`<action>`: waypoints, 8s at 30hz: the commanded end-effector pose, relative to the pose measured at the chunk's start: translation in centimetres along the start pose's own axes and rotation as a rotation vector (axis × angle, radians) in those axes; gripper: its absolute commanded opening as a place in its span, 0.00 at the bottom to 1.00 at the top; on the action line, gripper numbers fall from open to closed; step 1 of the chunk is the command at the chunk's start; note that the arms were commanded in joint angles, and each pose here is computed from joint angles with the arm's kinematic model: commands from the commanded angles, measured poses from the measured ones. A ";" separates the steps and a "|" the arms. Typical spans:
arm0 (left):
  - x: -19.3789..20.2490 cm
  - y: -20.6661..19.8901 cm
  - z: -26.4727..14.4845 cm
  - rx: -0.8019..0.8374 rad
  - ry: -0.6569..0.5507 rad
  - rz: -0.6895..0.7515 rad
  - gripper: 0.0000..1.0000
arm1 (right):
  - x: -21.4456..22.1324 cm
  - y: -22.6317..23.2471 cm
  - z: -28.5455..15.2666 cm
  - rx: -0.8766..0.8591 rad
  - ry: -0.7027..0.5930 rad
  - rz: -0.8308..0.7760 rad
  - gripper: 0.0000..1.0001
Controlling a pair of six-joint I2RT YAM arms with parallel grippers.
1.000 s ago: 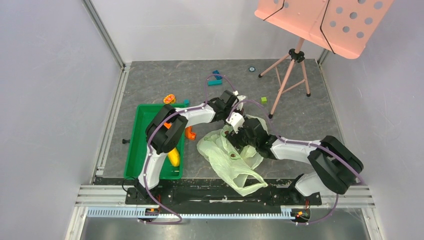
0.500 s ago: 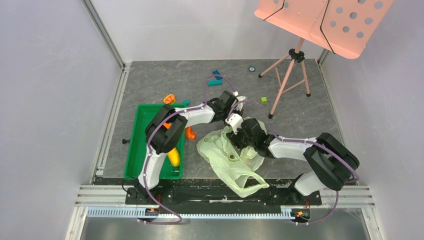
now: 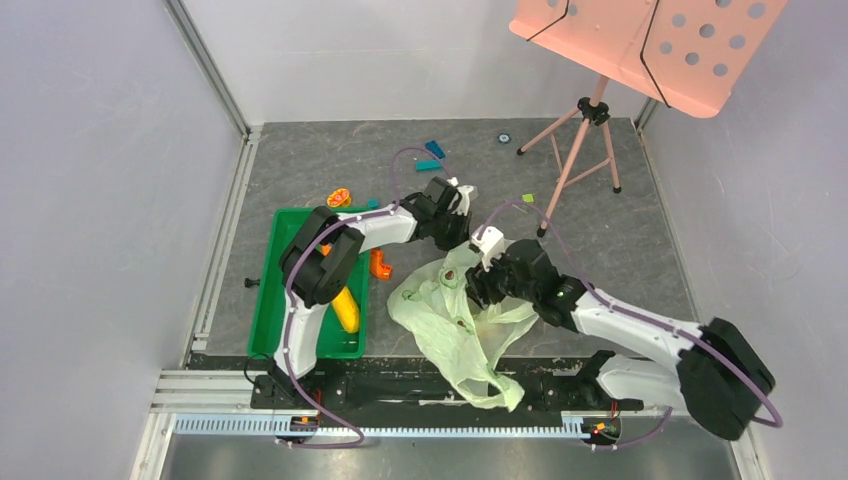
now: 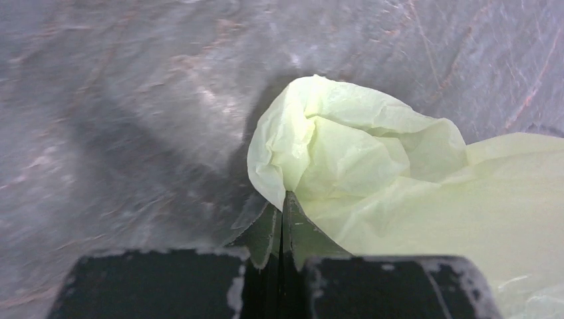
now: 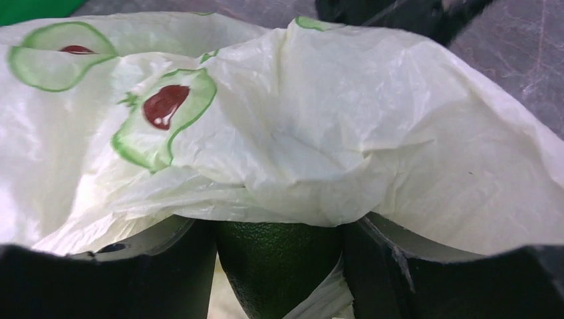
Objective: Take the fake fruits out of the plastic bag
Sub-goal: Take out the fake fruit from the plastic bag, then place the fake fruit in the bin, then pick up the plastic bag at the center of the board.
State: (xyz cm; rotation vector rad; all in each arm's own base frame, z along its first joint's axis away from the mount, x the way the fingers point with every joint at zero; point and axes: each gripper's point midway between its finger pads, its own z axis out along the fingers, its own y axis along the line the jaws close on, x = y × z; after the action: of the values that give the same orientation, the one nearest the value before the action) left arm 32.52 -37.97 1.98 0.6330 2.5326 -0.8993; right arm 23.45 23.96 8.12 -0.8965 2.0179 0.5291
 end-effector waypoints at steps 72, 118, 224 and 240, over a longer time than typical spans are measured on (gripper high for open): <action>-8.8 -7.3 -20.4 0.225 -0.480 -0.215 0.83 | -14.0 5.5 -13.3 -0.227 -0.594 -0.078 0.39; -1.3 -16.8 -24.3 0.534 -0.462 -0.401 0.74 | -16.7 6.2 -9.8 -0.285 -0.686 -0.087 0.39; 7.2 10.1 -31.8 -0.793 -0.507 -0.327 1.00 | -1.1 2.1 -9.9 0.055 0.092 -0.222 0.98; 7.2 9.7 -33.3 -0.803 -0.534 -0.299 1.00 | -6.7 -2.2 -7.9 0.409 0.065 -0.337 0.00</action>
State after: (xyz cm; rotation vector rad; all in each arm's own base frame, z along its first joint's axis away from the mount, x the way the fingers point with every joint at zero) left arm 24.78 -7.61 15.64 -0.2226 2.2877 -0.0468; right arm 20.85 17.40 11.86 -1.1295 2.0341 -0.1521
